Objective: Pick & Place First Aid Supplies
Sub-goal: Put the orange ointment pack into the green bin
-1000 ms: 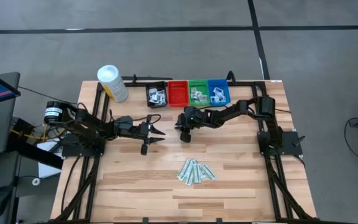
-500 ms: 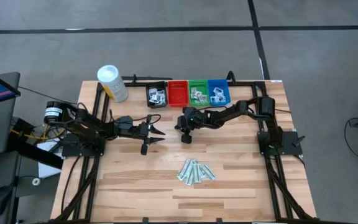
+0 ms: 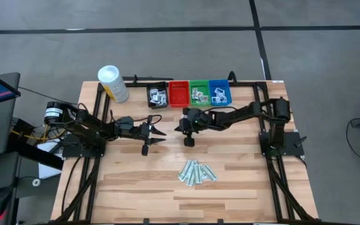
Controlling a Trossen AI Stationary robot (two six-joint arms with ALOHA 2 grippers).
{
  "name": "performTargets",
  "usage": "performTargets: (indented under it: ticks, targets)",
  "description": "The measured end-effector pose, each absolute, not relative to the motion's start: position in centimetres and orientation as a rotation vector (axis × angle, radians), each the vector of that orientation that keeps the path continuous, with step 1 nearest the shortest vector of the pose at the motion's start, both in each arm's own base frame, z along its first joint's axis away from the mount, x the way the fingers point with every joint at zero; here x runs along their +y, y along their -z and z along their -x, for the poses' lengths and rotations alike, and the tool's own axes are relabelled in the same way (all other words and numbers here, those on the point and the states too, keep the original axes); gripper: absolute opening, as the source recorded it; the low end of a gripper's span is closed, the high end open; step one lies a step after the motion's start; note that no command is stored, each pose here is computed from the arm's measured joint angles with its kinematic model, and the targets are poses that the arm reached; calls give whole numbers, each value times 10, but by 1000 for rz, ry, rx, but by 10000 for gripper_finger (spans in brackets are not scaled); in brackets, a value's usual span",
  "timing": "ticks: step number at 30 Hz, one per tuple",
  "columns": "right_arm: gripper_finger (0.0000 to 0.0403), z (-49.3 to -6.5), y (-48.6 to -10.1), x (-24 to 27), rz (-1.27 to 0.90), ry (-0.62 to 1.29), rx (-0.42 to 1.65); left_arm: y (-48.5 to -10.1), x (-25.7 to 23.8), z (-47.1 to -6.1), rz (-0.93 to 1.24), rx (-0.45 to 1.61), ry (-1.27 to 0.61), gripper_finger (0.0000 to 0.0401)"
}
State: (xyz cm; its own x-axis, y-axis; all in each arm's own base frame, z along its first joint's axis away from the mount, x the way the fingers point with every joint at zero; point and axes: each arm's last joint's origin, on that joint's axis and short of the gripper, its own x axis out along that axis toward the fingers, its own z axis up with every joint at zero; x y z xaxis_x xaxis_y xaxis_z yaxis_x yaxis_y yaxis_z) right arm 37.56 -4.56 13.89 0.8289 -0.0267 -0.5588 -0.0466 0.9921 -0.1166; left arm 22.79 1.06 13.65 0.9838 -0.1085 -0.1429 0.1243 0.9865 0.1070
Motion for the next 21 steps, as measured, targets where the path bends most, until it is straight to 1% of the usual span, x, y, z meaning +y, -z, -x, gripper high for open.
performTargets:
  ticks: [2, 5, 11, 13, 16, 19, 21]
  targets:
    - [1, -375, -147, -40, 136, -15, 574, -136, 11, -228, -116, 137, 117, 102]
    - [1, -373, -153, -37, 160, 44, 591, -137, 11, -228, -116, 137, 117, 102]
    - [18, -367, -143, -44, 149, 178, 710, -136, 11, -228, -116, 137, 117, 102]
    - [32, -363, -138, -49, 113, 198, 760, -136, 11, -228, -116, 137, 117, 102]
    - [63, -360, -137, -57, 36, 244, 775, -136, 11, -228, -116, 137, 117, 102]
    - [102, -359, -137, -64, -40, 292, 771, -137, 11, -228, -116, 137, 117, 102]
    - [132, -358, -137, -68, -49, 306, 765, -136, 11, -228, -116, 137, 117, 102]
